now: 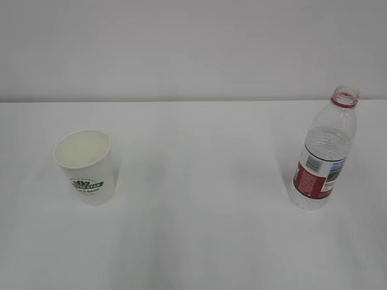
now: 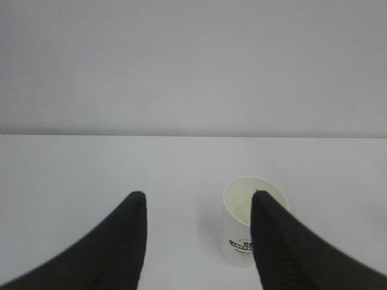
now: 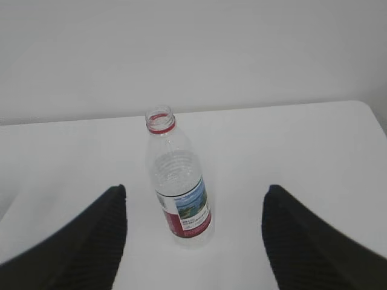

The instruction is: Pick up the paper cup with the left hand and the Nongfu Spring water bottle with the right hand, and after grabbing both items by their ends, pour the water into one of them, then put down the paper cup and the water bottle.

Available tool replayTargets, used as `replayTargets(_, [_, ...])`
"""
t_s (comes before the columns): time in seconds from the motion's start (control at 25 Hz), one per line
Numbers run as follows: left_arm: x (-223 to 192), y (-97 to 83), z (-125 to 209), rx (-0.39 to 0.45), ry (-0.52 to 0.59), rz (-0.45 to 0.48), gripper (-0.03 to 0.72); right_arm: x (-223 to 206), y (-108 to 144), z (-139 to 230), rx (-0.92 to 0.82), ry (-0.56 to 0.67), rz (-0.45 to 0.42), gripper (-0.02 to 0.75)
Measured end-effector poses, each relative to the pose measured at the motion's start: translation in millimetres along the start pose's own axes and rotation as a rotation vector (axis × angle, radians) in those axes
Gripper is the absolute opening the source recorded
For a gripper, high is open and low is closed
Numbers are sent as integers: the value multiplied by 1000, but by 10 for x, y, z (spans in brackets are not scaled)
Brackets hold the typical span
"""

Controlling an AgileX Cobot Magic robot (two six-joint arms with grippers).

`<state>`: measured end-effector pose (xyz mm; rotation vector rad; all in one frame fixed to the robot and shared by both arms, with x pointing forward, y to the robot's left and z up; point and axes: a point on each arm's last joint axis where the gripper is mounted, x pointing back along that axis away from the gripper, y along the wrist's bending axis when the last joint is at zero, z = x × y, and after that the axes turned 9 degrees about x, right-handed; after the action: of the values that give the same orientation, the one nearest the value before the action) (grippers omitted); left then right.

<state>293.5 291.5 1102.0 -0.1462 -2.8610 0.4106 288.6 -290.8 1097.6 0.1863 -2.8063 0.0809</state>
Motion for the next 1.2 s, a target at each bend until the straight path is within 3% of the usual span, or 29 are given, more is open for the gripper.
replayTargets(0.24, [-142,0,-64,3,-13,-5,402,-86,-48,-205,63,-20,40,529])
replayTargets(0.64, [-421,-2,-236,-8,-121,-6,402,-243,-70,-451,78,-153,56,529])
replayTargets(1.2, [-651,22,-270,-55,-121,-28,399,-611,-92,-648,80,-227,60,529])
